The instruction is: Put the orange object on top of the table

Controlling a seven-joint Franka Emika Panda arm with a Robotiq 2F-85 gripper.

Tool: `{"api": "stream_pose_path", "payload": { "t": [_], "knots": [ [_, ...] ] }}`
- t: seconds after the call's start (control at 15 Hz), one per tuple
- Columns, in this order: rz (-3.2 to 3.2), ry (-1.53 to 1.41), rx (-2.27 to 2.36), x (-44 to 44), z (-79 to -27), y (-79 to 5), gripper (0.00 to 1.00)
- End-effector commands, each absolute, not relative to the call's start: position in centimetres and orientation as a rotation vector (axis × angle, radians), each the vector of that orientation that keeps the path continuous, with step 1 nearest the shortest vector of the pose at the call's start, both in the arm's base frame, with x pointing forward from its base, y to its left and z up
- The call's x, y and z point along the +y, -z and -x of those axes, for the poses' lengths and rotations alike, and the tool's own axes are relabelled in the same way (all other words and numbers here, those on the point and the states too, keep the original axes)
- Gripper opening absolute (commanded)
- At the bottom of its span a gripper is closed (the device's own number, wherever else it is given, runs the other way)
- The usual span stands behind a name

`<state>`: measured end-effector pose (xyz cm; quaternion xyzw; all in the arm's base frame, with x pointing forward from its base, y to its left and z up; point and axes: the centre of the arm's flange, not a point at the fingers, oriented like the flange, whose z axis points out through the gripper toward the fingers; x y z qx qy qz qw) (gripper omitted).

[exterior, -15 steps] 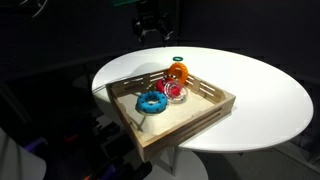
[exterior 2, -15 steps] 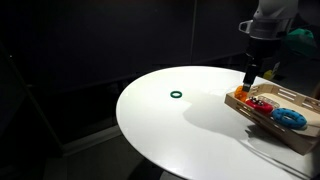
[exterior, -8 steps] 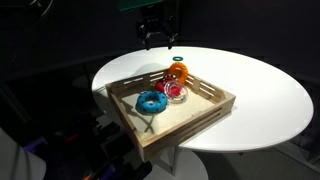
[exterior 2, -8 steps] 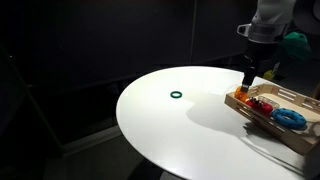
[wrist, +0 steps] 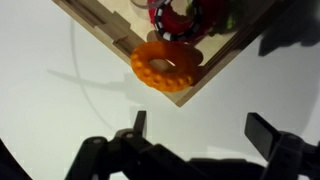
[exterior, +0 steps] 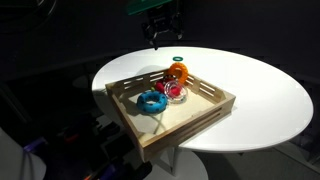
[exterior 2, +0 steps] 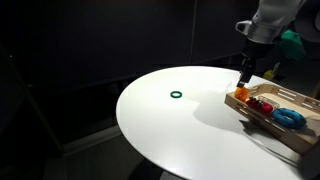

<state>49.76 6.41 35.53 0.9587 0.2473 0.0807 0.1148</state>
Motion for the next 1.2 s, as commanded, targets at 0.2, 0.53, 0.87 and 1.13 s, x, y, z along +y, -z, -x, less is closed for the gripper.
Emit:
{"api": "stream_pose_path", "payload": {
  "t": [0.2,0.53,0.87,1.13],
  "knots": [
    [-2.754,-0.256,0.794,2.8,-50.8,-32.7,1.0],
    [-2.728,-0.222,0.807,0.9,-51.2,-30.5,1.0],
    [-2.697,-0.214,0.831,-0.1,-51.8,-28.6,1.0],
    [-2.679,-0.23,0.848,-0.4,-52.3,-27.8,0.77]
  ]
}}
